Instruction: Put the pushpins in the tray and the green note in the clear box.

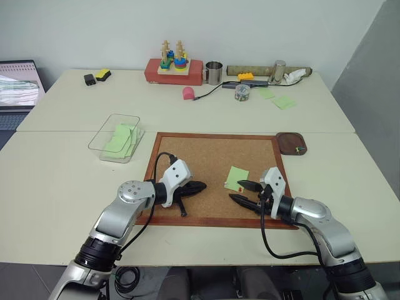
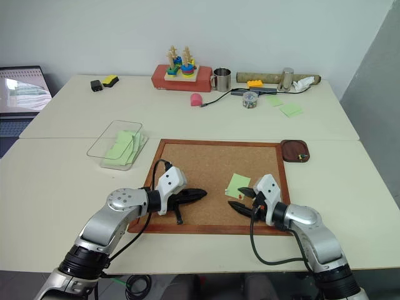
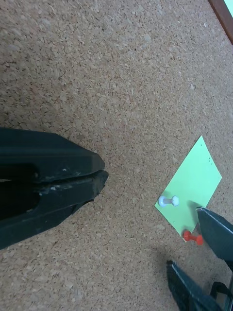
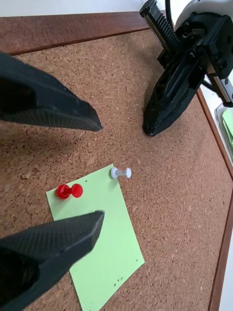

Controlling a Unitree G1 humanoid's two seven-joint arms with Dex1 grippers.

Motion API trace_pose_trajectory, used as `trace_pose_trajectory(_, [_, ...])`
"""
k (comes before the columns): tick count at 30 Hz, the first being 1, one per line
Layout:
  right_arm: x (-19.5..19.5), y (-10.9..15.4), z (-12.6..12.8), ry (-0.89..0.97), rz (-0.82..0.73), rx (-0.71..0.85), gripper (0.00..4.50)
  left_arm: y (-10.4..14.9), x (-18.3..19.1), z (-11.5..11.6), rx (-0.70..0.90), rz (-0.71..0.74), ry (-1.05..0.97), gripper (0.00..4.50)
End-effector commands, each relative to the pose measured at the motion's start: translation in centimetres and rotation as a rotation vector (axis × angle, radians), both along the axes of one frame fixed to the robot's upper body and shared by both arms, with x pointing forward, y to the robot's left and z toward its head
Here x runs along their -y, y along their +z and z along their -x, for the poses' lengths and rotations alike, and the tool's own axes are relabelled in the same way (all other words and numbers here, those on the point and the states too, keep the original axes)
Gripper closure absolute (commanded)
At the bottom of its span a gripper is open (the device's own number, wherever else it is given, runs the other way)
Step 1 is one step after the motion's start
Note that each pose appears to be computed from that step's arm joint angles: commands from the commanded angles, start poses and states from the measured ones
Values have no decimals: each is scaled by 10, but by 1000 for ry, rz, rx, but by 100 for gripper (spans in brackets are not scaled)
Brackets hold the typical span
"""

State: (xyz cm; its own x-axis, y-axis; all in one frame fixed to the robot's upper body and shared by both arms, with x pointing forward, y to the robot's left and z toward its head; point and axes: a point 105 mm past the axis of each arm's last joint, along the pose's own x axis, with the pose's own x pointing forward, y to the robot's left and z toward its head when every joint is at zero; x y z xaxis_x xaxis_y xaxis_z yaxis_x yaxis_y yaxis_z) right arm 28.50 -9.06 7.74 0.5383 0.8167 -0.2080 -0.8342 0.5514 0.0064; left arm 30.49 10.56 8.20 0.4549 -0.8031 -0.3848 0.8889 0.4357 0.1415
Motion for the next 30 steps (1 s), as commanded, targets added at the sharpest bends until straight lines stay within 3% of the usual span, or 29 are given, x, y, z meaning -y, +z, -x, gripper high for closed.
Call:
trace_pose_trajectory(1, [-3,8,-2,19,6,53,271,-15,-1,9,-56,-35,-6,450])
trace_pose_trajectory(10, [0,13,-6,0,5,78,445,-15,-1,7,-55,-34,-4,450])
trace_pose_trajectory(24, [-2,63,2,24,-196,80,445,-15,-2,7,-64,-38,-9,450])
trace_pose_trajectory(28, [5,71,-7,-10,-209,86,445,-15,-2,7,-64,-37,-10,450])
trace_pose_trajectory(30, [22,76,-27,-111,-194,125,445,-15,-2,7,-62,-37,-9,450])
